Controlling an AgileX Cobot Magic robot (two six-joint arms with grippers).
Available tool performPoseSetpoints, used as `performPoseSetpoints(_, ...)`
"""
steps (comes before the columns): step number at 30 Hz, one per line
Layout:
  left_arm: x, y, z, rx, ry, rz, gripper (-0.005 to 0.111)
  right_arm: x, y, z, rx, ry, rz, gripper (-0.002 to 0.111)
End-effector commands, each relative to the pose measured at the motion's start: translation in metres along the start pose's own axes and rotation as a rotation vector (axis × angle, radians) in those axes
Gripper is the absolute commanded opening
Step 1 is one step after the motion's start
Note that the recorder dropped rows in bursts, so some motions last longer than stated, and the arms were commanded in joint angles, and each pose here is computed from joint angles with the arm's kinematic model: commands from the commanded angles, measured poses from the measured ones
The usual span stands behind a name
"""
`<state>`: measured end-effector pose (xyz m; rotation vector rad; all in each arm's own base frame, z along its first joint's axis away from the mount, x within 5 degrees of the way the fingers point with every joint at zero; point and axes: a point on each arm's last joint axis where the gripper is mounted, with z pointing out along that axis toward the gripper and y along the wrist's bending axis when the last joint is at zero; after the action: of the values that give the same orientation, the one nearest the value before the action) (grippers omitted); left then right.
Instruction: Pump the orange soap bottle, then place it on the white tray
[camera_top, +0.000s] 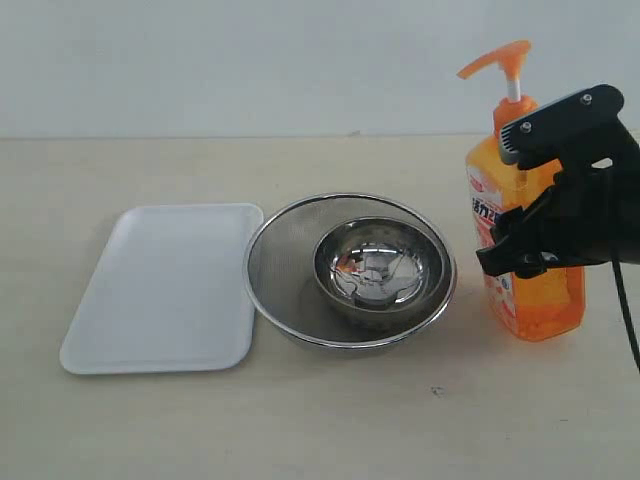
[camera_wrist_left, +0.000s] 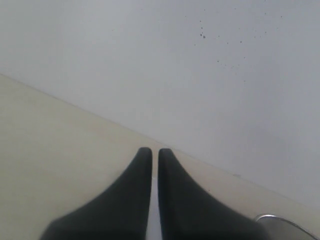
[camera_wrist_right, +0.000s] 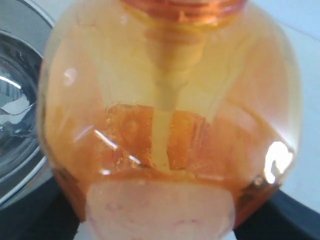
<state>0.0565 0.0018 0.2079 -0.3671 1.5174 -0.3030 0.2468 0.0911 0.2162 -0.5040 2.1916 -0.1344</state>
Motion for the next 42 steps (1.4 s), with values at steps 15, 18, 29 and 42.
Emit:
performPoseSetpoints(15, 0.001, 0.000, 0.000, 0.000, 0.002, 0.002, 0.005, -0.012, 0.004, -0.008, 0.026, -0.062, -0.130, 0.000)
performPoseSetpoints(18, 0.001, 0.000, 0.000, 0.000, 0.002, 0.002, 0.005, -0.009, 0.019, -0.002, 0.058, -0.029, -0.206, 0.000)
performPoseSetpoints(29, 0.001, 0.000, 0.000, 0.000, 0.002, 0.020, 0.005, -0.007, 0.021, 0.002, 0.125, -0.018, -0.227, 0.000)
performPoseSetpoints(42, 0.001, 0.000, 0.000, 0.000, 0.002, 0.023, 0.005, -0.009, 0.026, 0.003, 0.075, -0.047, -0.272, 0.000)
